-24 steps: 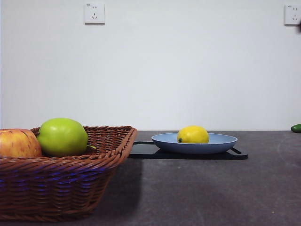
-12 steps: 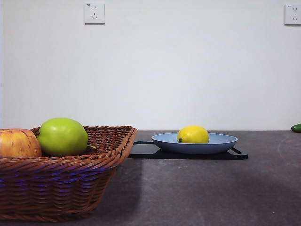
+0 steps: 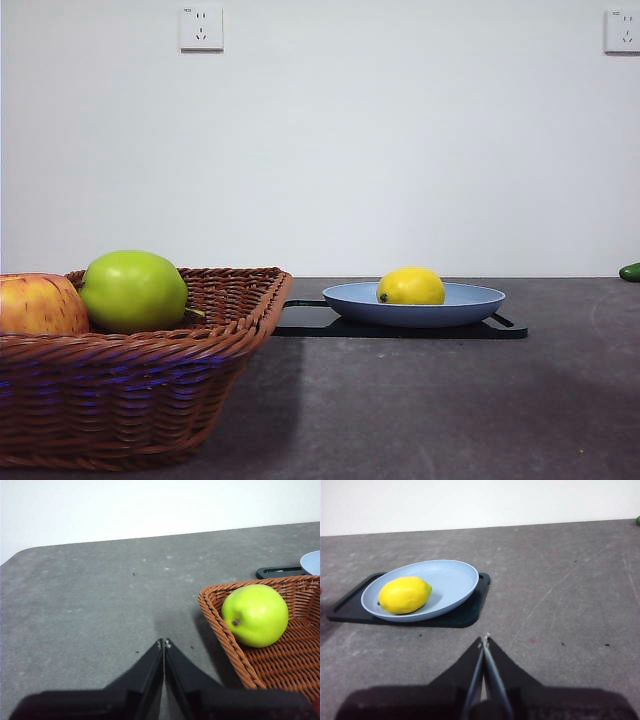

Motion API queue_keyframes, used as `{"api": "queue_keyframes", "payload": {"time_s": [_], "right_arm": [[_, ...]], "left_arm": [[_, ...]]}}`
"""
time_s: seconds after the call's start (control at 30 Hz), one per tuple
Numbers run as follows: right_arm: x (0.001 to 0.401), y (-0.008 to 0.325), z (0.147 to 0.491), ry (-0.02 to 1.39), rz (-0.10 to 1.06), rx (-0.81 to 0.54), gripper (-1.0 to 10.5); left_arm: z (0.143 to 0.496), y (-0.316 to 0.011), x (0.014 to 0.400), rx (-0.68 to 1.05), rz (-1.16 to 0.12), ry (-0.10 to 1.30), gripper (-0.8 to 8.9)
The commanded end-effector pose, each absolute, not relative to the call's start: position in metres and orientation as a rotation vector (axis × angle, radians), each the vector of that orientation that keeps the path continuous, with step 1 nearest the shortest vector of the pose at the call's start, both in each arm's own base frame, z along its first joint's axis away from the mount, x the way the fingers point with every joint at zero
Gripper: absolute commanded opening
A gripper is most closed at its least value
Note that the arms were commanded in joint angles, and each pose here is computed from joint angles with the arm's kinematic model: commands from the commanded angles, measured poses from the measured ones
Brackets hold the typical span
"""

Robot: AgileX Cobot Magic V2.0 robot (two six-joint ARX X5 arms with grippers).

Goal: Take the lemon from the basket,put the lemon in the plate,hand out the plate

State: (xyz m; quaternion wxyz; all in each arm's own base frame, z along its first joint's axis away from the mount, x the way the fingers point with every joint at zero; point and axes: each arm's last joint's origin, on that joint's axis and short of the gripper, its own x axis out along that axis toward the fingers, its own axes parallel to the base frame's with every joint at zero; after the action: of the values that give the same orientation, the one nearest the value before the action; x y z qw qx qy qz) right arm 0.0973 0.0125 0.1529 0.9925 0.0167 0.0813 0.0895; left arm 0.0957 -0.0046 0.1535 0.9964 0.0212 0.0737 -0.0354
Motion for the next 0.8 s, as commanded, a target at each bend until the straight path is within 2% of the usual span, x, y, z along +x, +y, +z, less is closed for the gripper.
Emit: {"api": "queue_keyframes", "payload": {"time_s": [0.03,0.8], "right_arm": [[0.0968,0.0123,0.149,0.18,0.179,0.014,0.0],[0.0965,0.0122,0.1476,0.195,0.174,0.014,0.0]], "left_arm": [[0.1514,-0.0043,0.0962,0.049,-0.069,0.143,0.09],[0.1514,-0.0043,0.0962,0.049,-0.069,0.143,0.09]]}}
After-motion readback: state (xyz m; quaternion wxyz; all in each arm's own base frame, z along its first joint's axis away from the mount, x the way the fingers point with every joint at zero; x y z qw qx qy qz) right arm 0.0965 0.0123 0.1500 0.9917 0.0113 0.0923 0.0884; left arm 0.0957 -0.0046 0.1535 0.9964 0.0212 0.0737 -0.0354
